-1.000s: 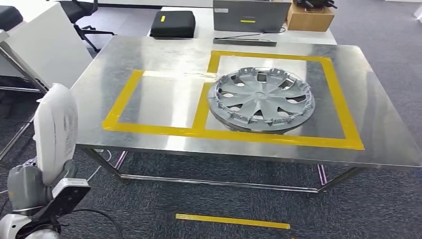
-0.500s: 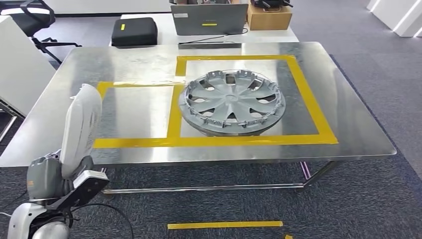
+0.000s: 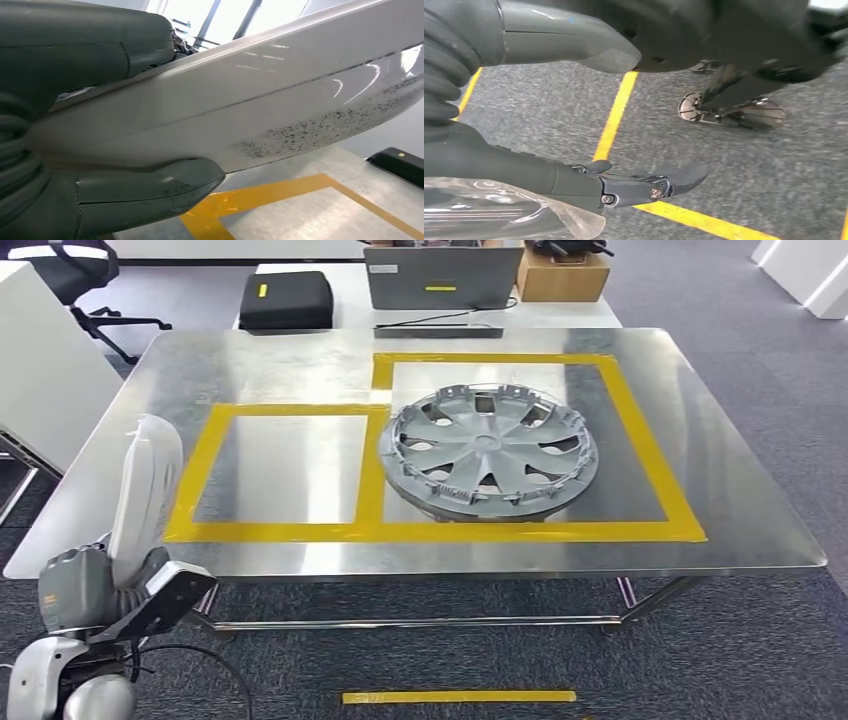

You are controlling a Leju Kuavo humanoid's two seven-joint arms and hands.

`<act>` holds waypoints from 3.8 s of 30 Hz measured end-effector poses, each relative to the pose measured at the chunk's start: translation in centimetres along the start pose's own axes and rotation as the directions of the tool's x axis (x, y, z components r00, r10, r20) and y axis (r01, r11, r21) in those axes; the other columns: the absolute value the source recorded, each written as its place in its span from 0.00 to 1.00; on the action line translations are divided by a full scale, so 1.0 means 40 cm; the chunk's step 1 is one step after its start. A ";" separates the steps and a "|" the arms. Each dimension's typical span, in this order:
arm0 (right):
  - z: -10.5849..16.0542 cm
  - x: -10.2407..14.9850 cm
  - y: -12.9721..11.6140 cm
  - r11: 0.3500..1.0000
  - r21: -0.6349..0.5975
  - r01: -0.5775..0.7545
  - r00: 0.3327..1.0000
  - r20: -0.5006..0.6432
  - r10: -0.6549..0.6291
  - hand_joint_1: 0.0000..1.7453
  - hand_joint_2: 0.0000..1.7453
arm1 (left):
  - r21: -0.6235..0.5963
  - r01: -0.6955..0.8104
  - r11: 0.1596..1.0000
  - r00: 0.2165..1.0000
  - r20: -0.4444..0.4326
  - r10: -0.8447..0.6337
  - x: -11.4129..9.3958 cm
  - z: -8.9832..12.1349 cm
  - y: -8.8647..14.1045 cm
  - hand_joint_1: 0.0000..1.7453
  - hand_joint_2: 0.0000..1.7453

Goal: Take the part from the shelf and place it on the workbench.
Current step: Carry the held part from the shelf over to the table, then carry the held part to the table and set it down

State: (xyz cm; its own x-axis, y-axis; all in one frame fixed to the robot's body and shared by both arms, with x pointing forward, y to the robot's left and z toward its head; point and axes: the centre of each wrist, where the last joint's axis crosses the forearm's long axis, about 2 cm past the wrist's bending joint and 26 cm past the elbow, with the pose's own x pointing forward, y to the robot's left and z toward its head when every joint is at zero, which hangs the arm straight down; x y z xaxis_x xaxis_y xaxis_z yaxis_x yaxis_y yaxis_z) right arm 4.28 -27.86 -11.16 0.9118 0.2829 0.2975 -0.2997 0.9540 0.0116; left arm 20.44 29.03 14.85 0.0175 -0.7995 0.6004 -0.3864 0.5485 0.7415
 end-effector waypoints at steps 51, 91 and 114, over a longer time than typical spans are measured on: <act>-0.005 0.025 0.004 0.998 0.035 -0.046 0.999 0.027 0.045 0.00 1.00 | -0.113 0.131 0.985 0.976 -0.162 -0.148 -0.114 -0.140 -0.020 1.00 1.00; -0.009 0.054 0.028 0.990 0.060 -0.128 0.992 -0.001 0.128 0.00 0.00 | -0.169 0.245 0.954 0.967 0.116 -0.228 0.064 -0.297 -0.224 0.00 0.00; -0.002 0.016 0.078 0.999 0.021 -0.037 0.998 -0.040 0.038 0.00 0.00 | 0.243 -0.385 0.890 0.920 0.174 0.350 0.015 0.119 0.028 0.00 0.00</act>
State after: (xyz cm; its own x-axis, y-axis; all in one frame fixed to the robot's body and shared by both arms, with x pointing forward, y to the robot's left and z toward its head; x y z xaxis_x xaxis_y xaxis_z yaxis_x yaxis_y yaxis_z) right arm 3.97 -24.69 -11.01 0.9103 0.3226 0.2592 -0.3392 0.9405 0.0204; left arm 15.64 28.01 14.61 -0.2800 -0.5865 0.7600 -0.5753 0.7363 0.3562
